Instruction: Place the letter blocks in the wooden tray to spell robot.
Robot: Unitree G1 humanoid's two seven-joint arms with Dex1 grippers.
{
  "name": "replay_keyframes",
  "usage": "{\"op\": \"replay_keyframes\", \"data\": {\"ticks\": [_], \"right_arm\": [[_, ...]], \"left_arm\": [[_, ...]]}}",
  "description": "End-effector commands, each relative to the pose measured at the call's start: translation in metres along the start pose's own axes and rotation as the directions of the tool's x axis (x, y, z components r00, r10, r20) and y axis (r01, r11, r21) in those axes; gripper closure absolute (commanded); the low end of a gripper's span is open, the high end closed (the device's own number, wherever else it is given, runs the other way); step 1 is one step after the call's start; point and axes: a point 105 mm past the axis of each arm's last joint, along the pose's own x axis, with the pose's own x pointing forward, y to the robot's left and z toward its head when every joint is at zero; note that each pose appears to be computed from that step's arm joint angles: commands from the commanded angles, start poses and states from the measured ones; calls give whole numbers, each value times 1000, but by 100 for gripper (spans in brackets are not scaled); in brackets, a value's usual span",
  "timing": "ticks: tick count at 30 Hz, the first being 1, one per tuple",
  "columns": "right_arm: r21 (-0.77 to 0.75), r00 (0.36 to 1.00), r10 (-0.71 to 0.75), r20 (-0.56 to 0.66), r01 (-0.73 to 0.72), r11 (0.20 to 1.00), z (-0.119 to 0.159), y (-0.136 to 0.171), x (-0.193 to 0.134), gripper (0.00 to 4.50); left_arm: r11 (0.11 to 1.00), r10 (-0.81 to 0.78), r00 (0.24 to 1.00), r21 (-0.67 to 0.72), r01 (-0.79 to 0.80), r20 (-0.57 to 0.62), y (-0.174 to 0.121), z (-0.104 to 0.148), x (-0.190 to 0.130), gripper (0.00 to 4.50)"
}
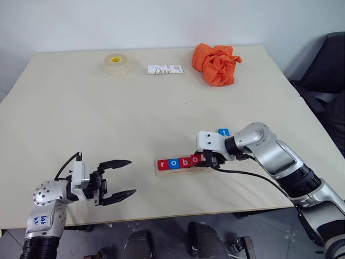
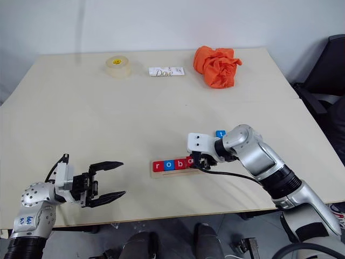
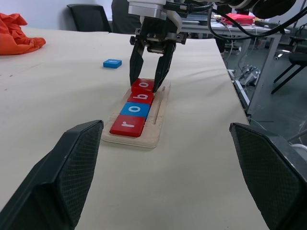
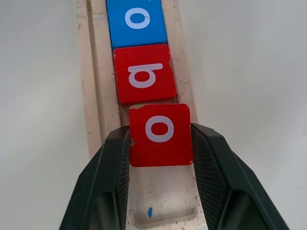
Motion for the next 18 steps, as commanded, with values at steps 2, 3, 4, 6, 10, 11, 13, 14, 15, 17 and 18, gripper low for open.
{"op": "replay_keyframes", "data": {"ticks": [2,3,4,6,10,11,13,14,15,17,18], "right_arm": [[-40,999,25,20,-24,999,8,3,-2,202],[-42,999,28,26,-27,999,10,4,-2,170],[-44,999,31,30,-30,999,11,5,-3,135],[-45,999,29,37,-28,999,13,5,-4,63],[-44,999,17,48,-14,999,15,3,-7,4],[-42,999,10,52,-8,999,16,2,-8,4],[-35,998,-8,66,10,999,18,-1,-9,4],[-34,997,-16,72,19,999,19,-2,-11,4],[-33,997,-21,75,24,999,19,-2,-12,4],[-27,995,-40,89,43,999,20,-5,-15,4],[-25,994,-47,97,50,998,21,-6,-18,4]], "left_arm": [[999,-7,1000,38,6,27,-2,9,3,0],[999,-7,1000,38,6,27,-2,8,3,0],[999,-7,1000,37,6,27,-2,8,3,0],[999,-8,1000,37,7,27,-2,8,4,0],[999,-9,1000,40,8,28,-1,8,5,0],[999,-10,1000,41,9,28,0,8,5,0],[999,-11,1000,42,10,28,2,8,6,0],[999,-12,1000,43,11,29,2,8,6,0],[999,-12,999,43,11,29,3,8,7,0],[999,-15,999,43,14,31,3,8,8,0],[999,-16,999,43,14,31,4,8,8,0]]}}
